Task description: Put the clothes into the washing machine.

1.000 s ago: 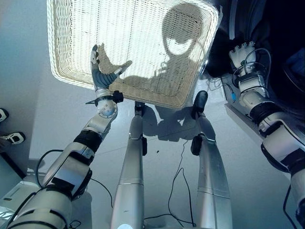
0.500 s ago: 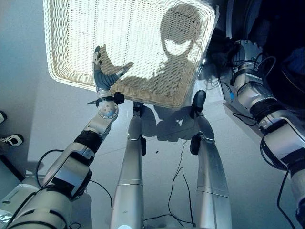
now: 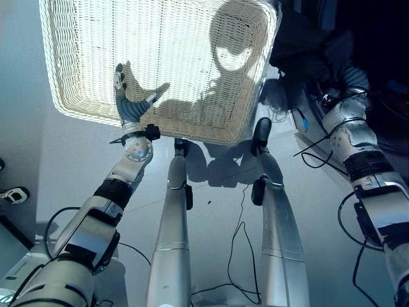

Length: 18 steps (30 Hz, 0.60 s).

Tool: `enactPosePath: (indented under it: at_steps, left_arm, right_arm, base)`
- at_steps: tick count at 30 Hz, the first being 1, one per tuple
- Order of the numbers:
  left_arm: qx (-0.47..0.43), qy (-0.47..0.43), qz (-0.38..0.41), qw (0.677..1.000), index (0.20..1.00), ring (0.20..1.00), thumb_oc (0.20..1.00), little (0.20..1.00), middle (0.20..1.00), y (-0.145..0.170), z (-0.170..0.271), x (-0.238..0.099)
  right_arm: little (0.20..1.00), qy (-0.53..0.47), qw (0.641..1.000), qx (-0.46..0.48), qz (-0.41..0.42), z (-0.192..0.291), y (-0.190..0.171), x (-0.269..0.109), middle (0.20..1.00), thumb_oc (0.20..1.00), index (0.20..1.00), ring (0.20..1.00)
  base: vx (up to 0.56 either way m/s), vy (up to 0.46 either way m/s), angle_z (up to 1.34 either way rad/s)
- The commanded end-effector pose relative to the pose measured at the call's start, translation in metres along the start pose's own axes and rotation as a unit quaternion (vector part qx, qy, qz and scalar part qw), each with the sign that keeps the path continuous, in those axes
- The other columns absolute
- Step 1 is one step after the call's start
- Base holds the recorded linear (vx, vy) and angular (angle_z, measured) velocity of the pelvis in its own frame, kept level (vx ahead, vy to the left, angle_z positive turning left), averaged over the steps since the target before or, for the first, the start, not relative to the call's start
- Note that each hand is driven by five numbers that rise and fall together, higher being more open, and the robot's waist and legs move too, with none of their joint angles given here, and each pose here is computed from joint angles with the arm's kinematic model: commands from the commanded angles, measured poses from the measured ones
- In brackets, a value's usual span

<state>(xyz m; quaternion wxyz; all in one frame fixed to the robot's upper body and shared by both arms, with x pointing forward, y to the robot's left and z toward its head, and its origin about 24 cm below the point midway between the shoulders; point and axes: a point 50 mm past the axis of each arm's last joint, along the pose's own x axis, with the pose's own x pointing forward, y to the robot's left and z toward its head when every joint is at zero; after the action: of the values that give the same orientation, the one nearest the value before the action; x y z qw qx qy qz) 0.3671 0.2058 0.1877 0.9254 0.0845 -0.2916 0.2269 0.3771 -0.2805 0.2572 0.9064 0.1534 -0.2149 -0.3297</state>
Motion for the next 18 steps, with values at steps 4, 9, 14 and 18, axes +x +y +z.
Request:
enactPosePath:
  at_steps: [4, 9, 14, 18]
  left_arm:
    - [0.006, -0.031, 0.024, 0.999, 1.0, 1.0, 1.0, 1.0, 1.0, 0.024, 0.002, 0.002]
    - [0.025, -0.029, 0.034, 0.999, 1.0, 1.0, 1.0, 1.0, 1.0, 0.054, -0.012, -0.015]
    - [0.031, -0.024, 0.034, 0.999, 1.0, 1.0, 1.0, 1.0, 1.0, 0.07, -0.014, -0.016]
    - [0.03, -0.02, 0.028, 0.999, 1.0, 1.0, 1.0, 1.0, 1.0, 0.076, -0.013, -0.009]
  right_arm:
    - [0.2, -0.048, 0.963, 0.107, -0.241, 0.056, -0.093, 0.037, 0.2, 0.2, 0.2, 0.2]
    - [0.2, -0.162, 0.889, 0.181, -0.389, 0.128, -0.155, 0.035, 0.2, 0.2, 0.2, 0.2]
    - [0.2, -0.237, 0.839, 0.191, -0.45, 0.177, -0.173, 0.023, 0.2, 0.2, 0.2, 0.2]
    - [0.2, -0.25, 0.821, 0.193, -0.475, 0.192, -0.184, 0.021, 0.2, 0.2, 0.2, 0.2]
  base:
    - [0.0, -0.043, -0.03]
    - [0.0, -0.03, -0.02]
    - [0.0, -0.01, -0.02]
    - [0.0, 0.0, 0.0]
